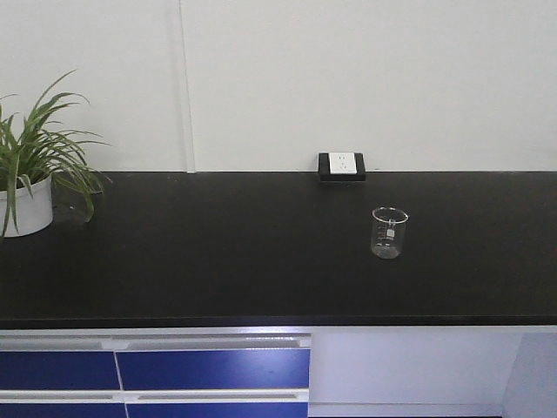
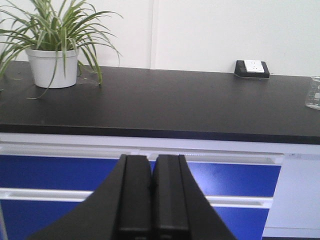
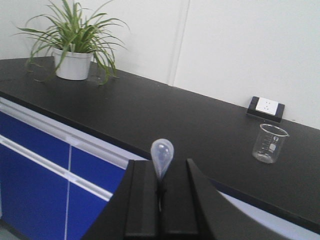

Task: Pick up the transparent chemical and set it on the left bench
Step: 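Drive the base away from the bench, holding the pipette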

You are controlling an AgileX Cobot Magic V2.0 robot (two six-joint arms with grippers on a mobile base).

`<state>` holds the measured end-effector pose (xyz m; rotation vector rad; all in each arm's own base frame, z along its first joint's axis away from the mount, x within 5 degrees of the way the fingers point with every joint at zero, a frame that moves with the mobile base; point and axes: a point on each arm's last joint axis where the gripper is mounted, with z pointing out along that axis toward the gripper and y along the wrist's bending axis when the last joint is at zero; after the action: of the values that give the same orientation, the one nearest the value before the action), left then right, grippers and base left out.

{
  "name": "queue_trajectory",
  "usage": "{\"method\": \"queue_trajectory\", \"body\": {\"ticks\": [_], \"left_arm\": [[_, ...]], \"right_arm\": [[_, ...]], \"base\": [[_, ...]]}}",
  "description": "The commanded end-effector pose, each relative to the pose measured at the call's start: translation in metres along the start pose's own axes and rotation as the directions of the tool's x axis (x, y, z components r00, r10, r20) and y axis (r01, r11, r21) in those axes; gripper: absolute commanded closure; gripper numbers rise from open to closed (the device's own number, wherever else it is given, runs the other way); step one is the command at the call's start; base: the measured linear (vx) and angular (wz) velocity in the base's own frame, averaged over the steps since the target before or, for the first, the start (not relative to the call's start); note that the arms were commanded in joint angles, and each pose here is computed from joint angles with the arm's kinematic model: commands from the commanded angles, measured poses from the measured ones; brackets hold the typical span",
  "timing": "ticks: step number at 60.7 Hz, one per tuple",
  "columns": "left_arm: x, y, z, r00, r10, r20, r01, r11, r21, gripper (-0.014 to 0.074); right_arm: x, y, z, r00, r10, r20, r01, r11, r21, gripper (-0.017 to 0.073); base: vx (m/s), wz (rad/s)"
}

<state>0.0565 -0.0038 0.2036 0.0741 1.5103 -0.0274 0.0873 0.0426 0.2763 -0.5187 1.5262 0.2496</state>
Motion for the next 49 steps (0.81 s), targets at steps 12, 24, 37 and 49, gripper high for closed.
{"method": "queue_trajectory", "body": {"ticks": [12,24,37,49], "left_arm": [[-0.0028,0.0001,-0.0013,0.997,-0.009,0.081,0.009,1.0,-0.002,0.0597],[-0.0028,0.0001,-0.0013,0.997,-0.009,0.081,0.009,1.0,-0.002,0.0597],[-0.0028,0.0001,-0.0013,0.997,-0.009,0.081,0.009,1.0,-0.002,0.0597],[-0.0028,0.0001,-0.0013,0.997,-0.009,0.081,0.009,1.0,-0.002,0.0597]], "right_arm": [[-0.0106,-0.0032,0.0002,0.999,0.014,0.035,-0.014,1.0,0.017,0.0563],[-0.0106,-0.0032,0.0002,0.999,0.014,0.035,-0.014,1.0,0.017,0.0563],[-0.0106,-0.0032,0.0002,0.999,0.014,0.035,-0.014,1.0,0.017,0.0563],[-0.0106,-0.0032,0.0002,0.999,0.014,0.035,-0.014,1.0,0.017,0.0563]], "base": [[-0.29,0.15],[-0.21,0.34],[-0.14,0.56],[-0.12,0.77]]}}
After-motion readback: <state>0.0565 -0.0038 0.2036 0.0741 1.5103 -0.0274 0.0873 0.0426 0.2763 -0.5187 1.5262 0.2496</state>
